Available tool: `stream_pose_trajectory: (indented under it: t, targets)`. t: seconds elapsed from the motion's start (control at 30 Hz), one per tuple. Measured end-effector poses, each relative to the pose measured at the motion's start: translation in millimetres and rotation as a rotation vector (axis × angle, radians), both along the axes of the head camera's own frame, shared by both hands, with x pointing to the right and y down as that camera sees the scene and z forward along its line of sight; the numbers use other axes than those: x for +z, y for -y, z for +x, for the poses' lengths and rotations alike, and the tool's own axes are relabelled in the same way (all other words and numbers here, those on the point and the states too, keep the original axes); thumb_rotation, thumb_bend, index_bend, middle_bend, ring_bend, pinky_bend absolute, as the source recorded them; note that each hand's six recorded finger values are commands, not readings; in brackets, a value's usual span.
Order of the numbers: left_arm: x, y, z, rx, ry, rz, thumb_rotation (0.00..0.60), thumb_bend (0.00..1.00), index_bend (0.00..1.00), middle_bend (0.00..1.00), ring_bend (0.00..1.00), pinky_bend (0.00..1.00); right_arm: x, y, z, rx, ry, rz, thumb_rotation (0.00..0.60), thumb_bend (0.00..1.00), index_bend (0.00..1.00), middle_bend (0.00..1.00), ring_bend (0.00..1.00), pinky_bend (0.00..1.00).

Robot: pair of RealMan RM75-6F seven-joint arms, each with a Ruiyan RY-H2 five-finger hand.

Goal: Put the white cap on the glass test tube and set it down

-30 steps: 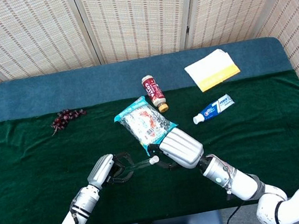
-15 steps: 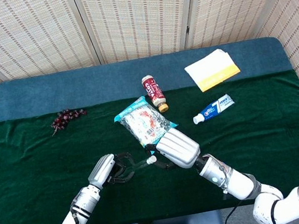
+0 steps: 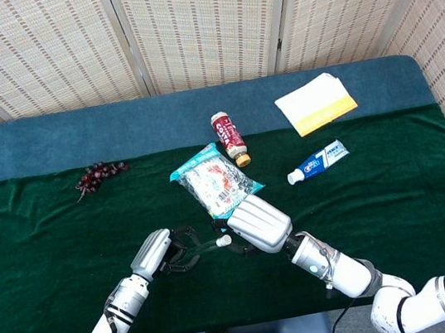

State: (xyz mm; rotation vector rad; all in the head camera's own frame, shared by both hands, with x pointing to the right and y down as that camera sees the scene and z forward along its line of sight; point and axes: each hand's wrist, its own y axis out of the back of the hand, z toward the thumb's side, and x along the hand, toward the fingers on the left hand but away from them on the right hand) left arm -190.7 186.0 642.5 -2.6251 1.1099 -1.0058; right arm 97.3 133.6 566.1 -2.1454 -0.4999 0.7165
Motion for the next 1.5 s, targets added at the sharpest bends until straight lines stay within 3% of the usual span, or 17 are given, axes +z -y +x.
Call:
stream_pose_trajectory:
  t: [0.27, 0.57, 0.77, 1.17, 1.5]
  targets:
    - [0, 0, -1, -0.002, 0.003, 0.002, 0.6, 0.55, 0.72, 1.0, 1.0, 1.0, 1, 0, -1, 0.003, 0.001, 0.0, 0.578, 0.58, 0.72, 0.96, 1.0, 1.0]
    - [2, 0, -5, -0.005, 0.012, 0.001, 0.6, 0.55, 0.72, 1.0, 1.0, 1.0, 3, 0, 4, 0.007, -0.015, -0.002, 0.574, 0.58, 0.34, 0.95, 1.0, 1.0]
    - [2, 1, -9, -0.008, 0.022, 0.004, 0.6, 0.55, 0.72, 1.0, 1.0, 1.0, 2, 1, 6, 0.014, -0.019, -0.008, 0.575, 0.49, 0.15, 0.95, 1.0, 1.0]
    - [7, 8, -26, 0.03, 0.124, 0.057, 0.6, 0.55, 0.72, 1.0, 1.0, 1.0, -13, 10, 31, 0.072, -0.029, 0.03, 0.575, 0.49, 0.12, 0.95, 1.0, 1.0]
    - [34, 3, -45, 0.155, 0.372, 0.122, 0.6, 0.55, 0.73, 1.0, 1.0, 1.0, -20, 18, 102, 0.188, -0.141, 0.072, 0.58, 0.49, 0.12, 0.95, 1.0, 1.0]
